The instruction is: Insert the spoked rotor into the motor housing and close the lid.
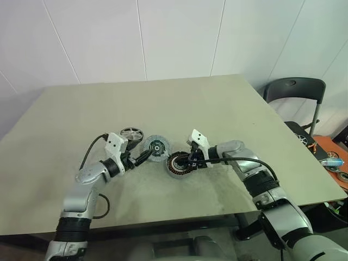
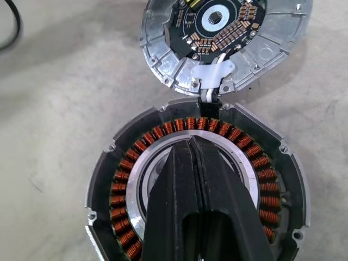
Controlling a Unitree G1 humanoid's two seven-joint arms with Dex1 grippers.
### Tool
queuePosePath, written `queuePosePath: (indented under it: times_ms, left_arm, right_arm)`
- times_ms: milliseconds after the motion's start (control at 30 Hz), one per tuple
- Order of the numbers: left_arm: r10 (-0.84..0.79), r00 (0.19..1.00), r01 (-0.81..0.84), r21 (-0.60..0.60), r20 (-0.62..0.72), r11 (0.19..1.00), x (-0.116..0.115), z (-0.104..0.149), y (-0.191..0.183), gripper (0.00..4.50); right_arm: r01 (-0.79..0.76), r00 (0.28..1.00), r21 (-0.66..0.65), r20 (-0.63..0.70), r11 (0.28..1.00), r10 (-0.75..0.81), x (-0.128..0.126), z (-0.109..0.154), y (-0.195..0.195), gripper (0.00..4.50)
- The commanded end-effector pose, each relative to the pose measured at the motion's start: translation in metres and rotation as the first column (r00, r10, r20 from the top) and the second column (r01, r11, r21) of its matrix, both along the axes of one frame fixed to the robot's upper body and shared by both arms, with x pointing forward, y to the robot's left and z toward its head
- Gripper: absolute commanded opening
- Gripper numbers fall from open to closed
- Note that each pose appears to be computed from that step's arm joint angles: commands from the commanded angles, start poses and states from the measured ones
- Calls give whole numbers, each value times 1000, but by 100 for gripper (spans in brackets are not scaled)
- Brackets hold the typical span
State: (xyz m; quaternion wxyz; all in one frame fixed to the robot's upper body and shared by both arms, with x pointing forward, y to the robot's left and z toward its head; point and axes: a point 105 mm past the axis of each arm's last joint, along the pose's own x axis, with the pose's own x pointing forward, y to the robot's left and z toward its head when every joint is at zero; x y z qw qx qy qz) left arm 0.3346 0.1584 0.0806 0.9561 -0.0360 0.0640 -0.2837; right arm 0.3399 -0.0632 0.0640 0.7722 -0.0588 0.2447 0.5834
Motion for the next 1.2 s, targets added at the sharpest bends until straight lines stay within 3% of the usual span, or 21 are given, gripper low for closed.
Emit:
queuePosePath:
  times_ms: [33,300,533,767,1100,1200]
  left_arm:
    - [98,995,-98,-64,-12,993,10,1,9,364]
    - [203,964,-244,-268,-171,932,23,-18,19,364]
    - [304,909,-391,-332,-285,859,32,-30,44,364]
    - [291,904,-406,-417,-312,813,37,-27,44,364]
    - [241,881,-457,-606,-407,650,66,-13,39,364]
    - [232,867,-478,-605,-440,637,70,-17,38,364]
  right_arm:
    - [8,999,105,40,994,-12,7,30,-4,1]
    - [24,998,118,58,993,-31,10,41,-16,1]
    - [35,997,113,63,993,-42,11,41,-18,1]
    - [36,997,115,60,993,-43,10,38,-16,1]
    - [32,998,109,56,994,-38,10,36,-13,1]
    - [39,997,108,55,993,-45,10,36,-13,1]
